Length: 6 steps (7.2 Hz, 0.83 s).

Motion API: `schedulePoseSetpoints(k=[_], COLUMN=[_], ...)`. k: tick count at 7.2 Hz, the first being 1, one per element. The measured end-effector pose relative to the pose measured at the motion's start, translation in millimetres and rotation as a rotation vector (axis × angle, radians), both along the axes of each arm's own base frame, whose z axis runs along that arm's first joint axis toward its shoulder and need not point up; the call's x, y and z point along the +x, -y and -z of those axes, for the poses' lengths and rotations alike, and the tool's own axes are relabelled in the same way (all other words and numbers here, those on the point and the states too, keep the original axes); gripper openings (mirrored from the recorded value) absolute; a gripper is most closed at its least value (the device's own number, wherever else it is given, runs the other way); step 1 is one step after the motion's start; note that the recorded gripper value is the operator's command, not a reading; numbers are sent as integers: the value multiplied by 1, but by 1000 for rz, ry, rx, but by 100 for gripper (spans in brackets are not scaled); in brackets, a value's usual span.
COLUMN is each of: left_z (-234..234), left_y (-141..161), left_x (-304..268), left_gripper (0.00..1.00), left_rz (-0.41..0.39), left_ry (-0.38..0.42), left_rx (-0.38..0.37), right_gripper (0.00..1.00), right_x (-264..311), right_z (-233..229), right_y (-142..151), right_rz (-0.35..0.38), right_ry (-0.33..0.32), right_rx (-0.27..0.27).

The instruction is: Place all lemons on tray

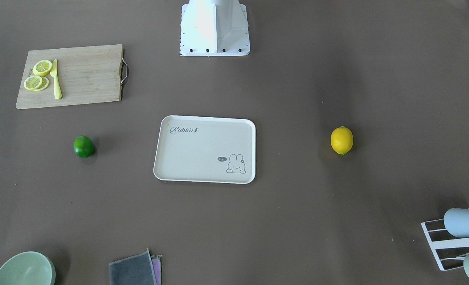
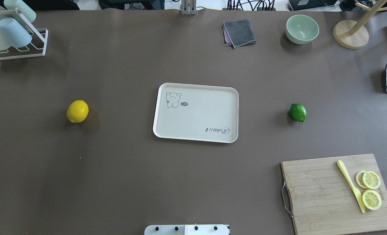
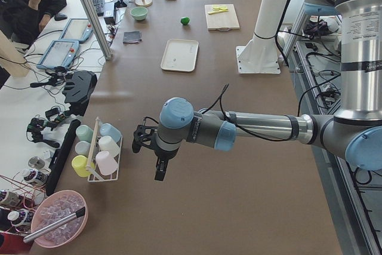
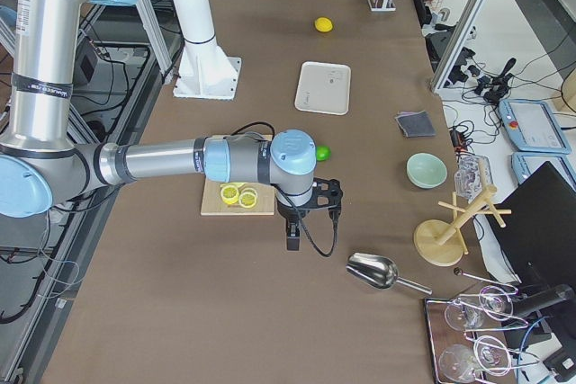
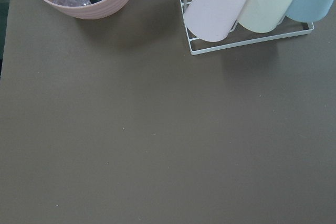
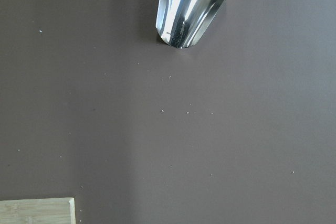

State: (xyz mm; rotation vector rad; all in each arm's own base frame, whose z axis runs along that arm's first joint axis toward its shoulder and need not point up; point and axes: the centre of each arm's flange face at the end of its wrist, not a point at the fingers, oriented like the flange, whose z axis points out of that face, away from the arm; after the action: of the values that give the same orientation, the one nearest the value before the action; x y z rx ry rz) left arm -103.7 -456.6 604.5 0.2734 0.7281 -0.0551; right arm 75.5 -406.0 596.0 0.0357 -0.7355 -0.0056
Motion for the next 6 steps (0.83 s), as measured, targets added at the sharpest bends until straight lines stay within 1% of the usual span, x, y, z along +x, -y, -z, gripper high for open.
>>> schedulePoseSetpoints(k=[6], left_z=[-2], left_y=[0], left_x=[1], left_gripper=[98], left_rz=[0], left_ry=[-3], left_rx=[-11], right_gripper=[100], right_x=[0], right_z=[-1], right_y=[-1], right_rz=[0], right_ry=[0], right_rx=[-2])
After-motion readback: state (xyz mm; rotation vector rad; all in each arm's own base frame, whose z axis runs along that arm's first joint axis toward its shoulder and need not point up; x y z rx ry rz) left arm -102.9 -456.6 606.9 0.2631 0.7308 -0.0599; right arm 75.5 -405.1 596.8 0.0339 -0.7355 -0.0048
